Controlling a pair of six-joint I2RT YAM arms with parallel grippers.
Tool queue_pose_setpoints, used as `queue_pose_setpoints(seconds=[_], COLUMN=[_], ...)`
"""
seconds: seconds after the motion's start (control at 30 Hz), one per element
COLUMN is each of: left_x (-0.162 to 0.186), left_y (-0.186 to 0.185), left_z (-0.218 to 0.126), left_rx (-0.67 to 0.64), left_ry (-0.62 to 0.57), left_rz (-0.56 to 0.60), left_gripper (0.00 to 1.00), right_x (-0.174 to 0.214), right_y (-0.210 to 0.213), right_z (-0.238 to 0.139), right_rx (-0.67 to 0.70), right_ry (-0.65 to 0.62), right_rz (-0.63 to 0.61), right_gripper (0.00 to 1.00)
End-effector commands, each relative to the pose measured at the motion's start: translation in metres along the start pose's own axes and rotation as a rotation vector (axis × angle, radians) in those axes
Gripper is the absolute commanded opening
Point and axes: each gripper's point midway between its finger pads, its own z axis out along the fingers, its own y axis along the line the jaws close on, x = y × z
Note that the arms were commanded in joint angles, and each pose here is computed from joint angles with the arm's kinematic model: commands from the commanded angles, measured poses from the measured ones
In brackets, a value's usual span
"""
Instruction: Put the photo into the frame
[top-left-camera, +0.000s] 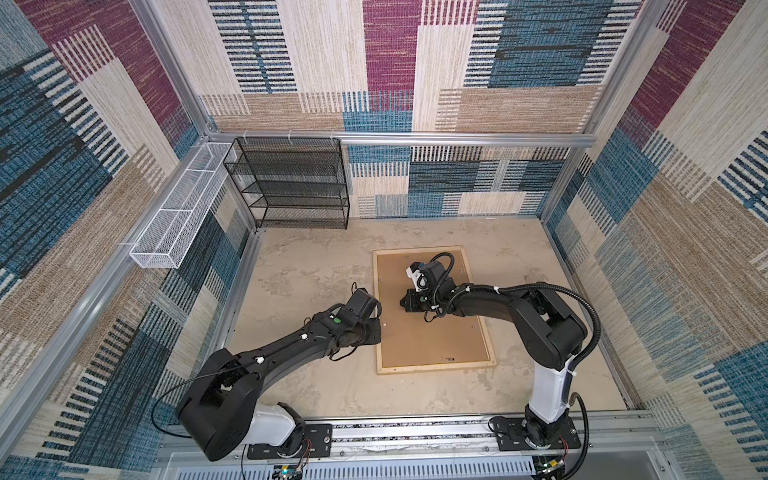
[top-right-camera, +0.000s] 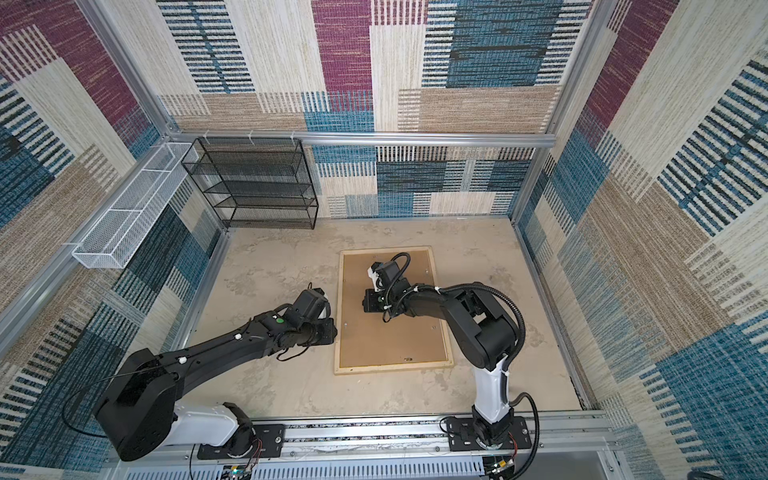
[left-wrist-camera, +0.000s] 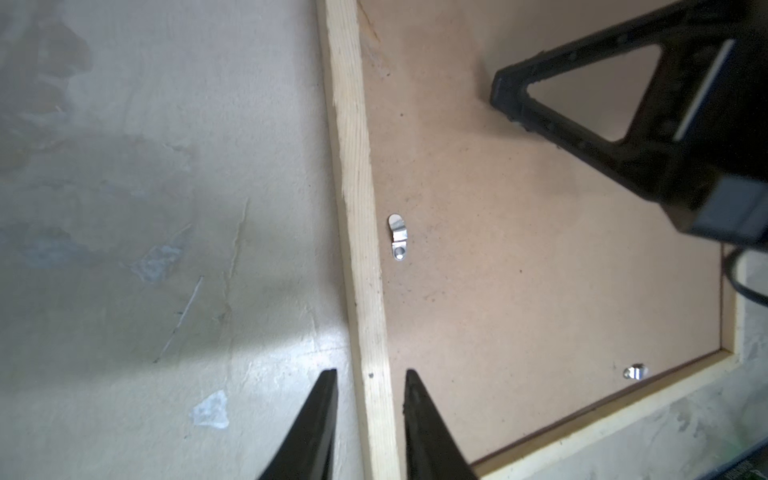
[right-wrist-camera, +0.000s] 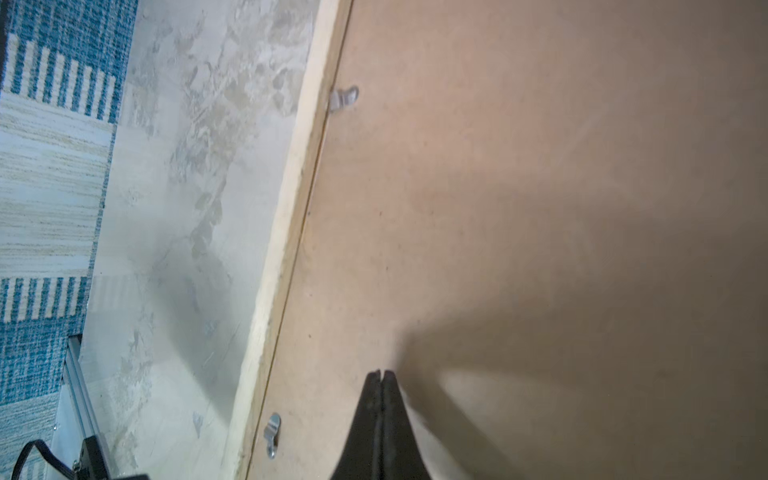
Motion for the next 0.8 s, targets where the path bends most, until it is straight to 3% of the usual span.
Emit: queue_pose_setpoints(seconds=[0.0,0.3,0.77], left_x=[-0.006,0.0,-0.02], left_y=[-0.004,-0.006,0.0], left_z=[0.005,0.021,0.052], left_rx=[-0.007,-0.017,-0.091], left_ry=[-0.008,0.049,0.061], left_rz=[-0.009,0.029,0.039], left_gripper=[0.31,0.27,0.13], right_x=[0.008,0.035,0.028], right_y=[0.012,0.034,0.031], right_z=[-0.004,0.001,0.009], right_rx=[-0.043,-0.1,-0.079], right_ry=[0.012,0.066,0.05], right_rz=[-0.024,-0.044,-0.057], right_gripper=[0.0,0.0,0.0])
